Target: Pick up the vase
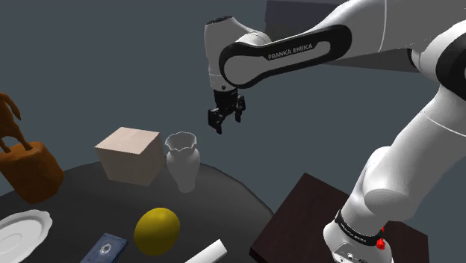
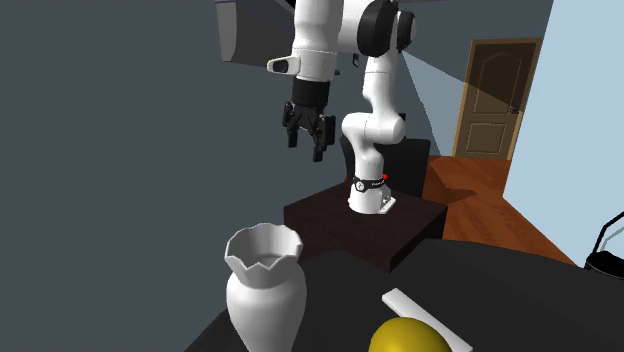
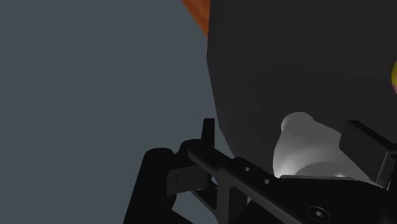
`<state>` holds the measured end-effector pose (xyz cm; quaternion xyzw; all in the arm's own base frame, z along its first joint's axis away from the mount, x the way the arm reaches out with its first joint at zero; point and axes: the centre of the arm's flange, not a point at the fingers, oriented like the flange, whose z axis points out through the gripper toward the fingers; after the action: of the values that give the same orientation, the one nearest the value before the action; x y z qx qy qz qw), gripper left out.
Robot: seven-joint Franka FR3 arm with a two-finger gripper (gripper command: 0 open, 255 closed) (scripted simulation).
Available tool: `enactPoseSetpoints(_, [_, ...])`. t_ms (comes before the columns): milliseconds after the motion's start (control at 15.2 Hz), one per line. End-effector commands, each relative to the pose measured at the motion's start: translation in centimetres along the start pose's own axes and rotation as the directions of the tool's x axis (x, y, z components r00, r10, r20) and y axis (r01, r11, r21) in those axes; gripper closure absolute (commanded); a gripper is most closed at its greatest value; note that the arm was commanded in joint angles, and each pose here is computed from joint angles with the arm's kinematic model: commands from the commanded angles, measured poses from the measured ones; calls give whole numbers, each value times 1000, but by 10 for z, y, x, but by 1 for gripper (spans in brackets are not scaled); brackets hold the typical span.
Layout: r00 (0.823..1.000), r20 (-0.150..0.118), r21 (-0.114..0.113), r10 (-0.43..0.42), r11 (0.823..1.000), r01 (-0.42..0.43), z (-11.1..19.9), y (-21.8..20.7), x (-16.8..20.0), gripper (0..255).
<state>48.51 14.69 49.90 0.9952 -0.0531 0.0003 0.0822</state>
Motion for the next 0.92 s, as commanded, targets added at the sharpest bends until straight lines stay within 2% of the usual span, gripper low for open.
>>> enactPoseSetpoints(0, [1000, -6, -12, -4, 1000, 4, 6, -23, 17, 0])
enactPoseSetpoints(858, [999, -40, -96, -37, 995, 33, 57, -155, 124, 0])
